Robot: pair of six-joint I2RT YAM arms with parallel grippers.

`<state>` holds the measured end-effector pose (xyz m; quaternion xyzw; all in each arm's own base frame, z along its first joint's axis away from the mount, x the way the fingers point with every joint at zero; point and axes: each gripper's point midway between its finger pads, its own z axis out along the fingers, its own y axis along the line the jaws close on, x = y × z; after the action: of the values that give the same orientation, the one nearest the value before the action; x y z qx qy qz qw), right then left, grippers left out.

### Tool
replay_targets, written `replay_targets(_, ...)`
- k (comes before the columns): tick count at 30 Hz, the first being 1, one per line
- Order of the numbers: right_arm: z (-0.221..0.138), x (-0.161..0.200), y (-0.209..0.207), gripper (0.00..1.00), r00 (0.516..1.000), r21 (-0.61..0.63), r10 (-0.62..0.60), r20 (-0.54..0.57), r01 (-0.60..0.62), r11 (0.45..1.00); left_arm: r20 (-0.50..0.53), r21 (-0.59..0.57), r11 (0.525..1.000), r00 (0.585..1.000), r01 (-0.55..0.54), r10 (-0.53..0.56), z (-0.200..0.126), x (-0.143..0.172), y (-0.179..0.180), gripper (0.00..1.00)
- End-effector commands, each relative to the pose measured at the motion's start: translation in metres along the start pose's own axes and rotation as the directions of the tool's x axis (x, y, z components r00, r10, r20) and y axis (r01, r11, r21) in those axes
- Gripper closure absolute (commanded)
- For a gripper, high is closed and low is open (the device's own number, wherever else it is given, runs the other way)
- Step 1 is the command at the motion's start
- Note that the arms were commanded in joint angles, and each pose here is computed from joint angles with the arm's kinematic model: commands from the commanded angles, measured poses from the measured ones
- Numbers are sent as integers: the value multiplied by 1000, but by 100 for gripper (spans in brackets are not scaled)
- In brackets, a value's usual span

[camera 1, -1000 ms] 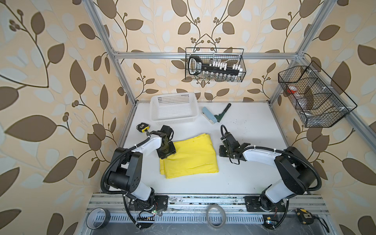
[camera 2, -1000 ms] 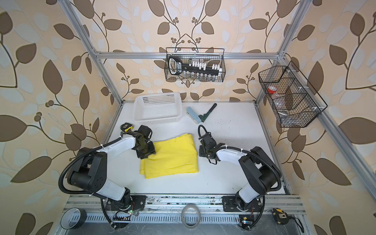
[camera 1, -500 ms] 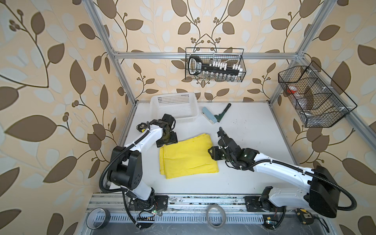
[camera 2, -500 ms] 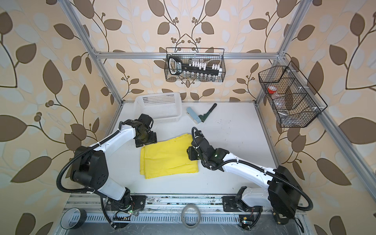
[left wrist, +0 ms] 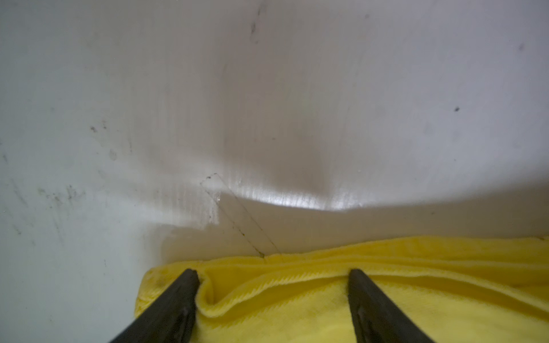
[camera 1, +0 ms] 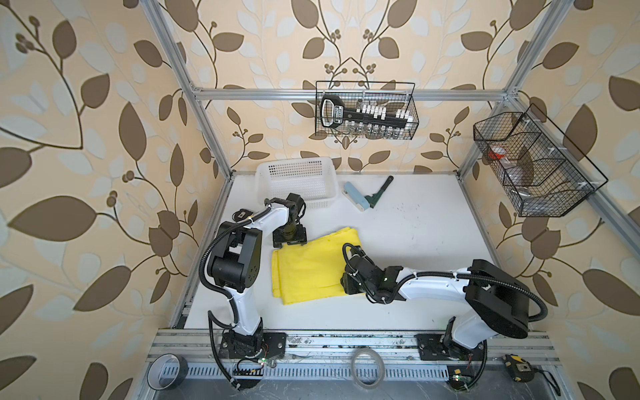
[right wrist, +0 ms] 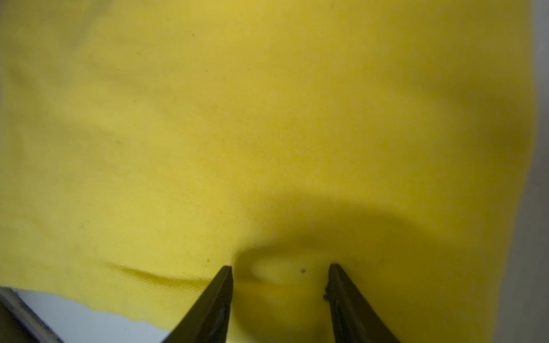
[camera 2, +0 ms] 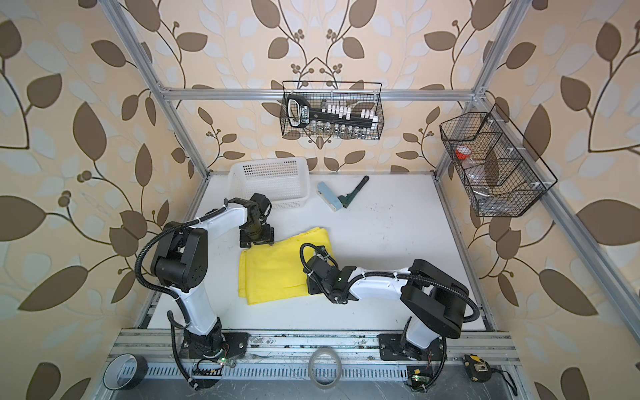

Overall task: Fold and stack the trousers
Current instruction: Rotate the trousers at the center of the table.

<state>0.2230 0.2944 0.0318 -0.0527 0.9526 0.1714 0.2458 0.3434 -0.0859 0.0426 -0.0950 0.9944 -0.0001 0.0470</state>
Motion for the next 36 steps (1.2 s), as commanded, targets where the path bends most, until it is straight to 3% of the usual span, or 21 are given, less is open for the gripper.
replay_targets(1, 2, 14, -60, 47, 998, 214, -26, -55, 37, 976, -56, 8, 1000, 998, 7, -6, -4, 20, 3, 20)
replay_targets(9, -11, -12, -127, 48, 997, 375, 17, -70, 10, 927, -121, 116, 990, 991, 77, -62, -8, 68, -8, 21)
replay_targets(15, -23, -49, -178, 48, 996, 459, 85, -12, -70, 886, -121, 199, 977, 991, 81, -57, -21, 97, -37, 21)
replay_targets(22, -40, -99, -208, 44, 994, 461, 79, 75, -105, 881, -35, 264, 963, 998, 61, -54, -57, 93, -49, 21)
replay_targets(26, -62, -125, -188, 36, 984, 407, 87, 154, -143, 902, 39, 347, 938, 999, 11, -26, -84, 87, -59, 18)
replay_targets(29, -73, -123, -151, 24, 959, 293, 187, 211, -245, 924, 104, 403, 913, 994, -61, 21, -101, 82, -67, 10)
replay_targets(31, -75, -115, -121, 24, 928, 209, 270, 258, -326, 922, 153, 442, 889, 987, -120, 58, -110, 79, -74, 5)
replay_targets(36, -59, -87, -79, 22, 885, 181, 371, 281, -429, 885, 217, 529, 821, 969, -216, 115, -126, 73, -95, 1)
